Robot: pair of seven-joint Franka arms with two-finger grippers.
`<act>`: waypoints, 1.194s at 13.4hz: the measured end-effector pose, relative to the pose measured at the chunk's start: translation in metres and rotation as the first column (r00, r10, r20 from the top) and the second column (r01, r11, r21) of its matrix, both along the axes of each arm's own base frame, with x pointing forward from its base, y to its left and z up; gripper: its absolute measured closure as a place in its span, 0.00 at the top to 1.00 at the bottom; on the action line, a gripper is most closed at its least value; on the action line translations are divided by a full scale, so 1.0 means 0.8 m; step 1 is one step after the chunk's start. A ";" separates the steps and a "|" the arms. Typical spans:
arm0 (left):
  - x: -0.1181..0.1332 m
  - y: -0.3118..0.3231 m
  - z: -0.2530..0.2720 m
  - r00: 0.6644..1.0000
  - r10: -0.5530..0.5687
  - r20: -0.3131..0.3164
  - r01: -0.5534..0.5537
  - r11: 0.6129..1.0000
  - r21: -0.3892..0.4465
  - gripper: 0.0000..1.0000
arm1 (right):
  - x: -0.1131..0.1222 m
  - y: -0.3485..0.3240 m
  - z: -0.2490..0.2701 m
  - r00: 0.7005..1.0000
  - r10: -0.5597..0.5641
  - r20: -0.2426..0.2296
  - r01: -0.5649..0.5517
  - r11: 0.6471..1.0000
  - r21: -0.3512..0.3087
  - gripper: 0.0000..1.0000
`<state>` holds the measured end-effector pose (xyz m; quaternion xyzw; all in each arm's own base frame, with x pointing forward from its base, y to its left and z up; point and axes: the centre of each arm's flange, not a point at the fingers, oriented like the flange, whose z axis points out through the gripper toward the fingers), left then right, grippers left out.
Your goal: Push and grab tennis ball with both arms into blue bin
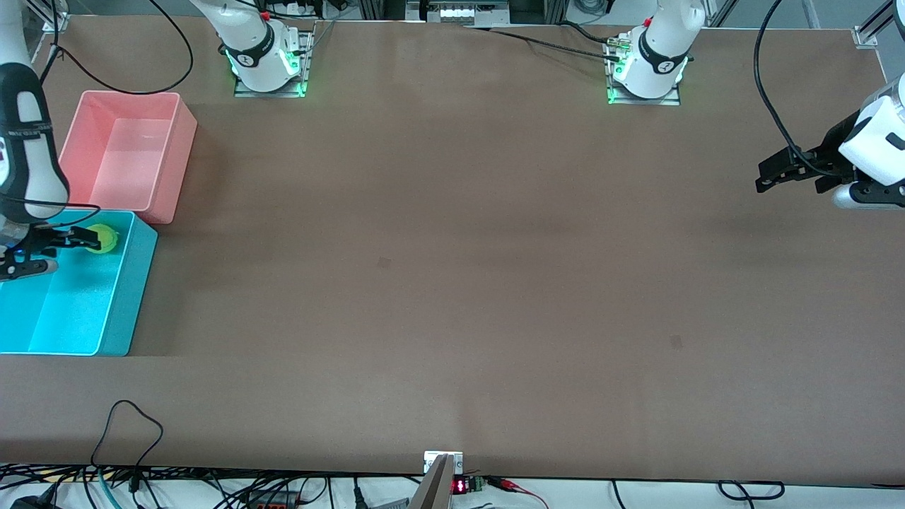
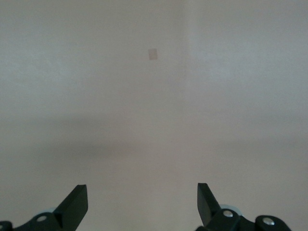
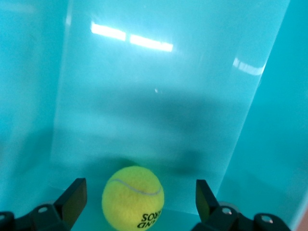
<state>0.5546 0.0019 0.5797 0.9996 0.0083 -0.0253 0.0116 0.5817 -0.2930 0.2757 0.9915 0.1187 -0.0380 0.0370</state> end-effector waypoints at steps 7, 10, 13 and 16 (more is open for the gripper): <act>-0.003 0.000 -0.002 1.000 -0.001 -0.024 0.001 1.000 0.000 1.00 | 0.017 0.156 0.233 0.994 0.099 0.053 -0.103 0.992 0.076 1.00; -0.004 0.000 -0.003 1.000 0.000 -0.027 0.000 1.000 0.000 1.00 | -0.007 0.265 0.303 0.999 -0.046 0.003 0.046 0.994 0.098 1.00; -0.004 0.002 -0.003 1.000 0.003 -0.027 -0.003 1.000 0.000 1.00 | -0.028 0.340 0.359 0.992 -0.120 -0.029 0.122 0.989 0.085 1.00; -0.004 0.006 -0.003 1.000 0.008 -0.027 -0.008 1.000 0.000 1.00 | -0.034 0.376 0.387 0.987 -0.156 -0.039 0.159 0.985 0.074 1.00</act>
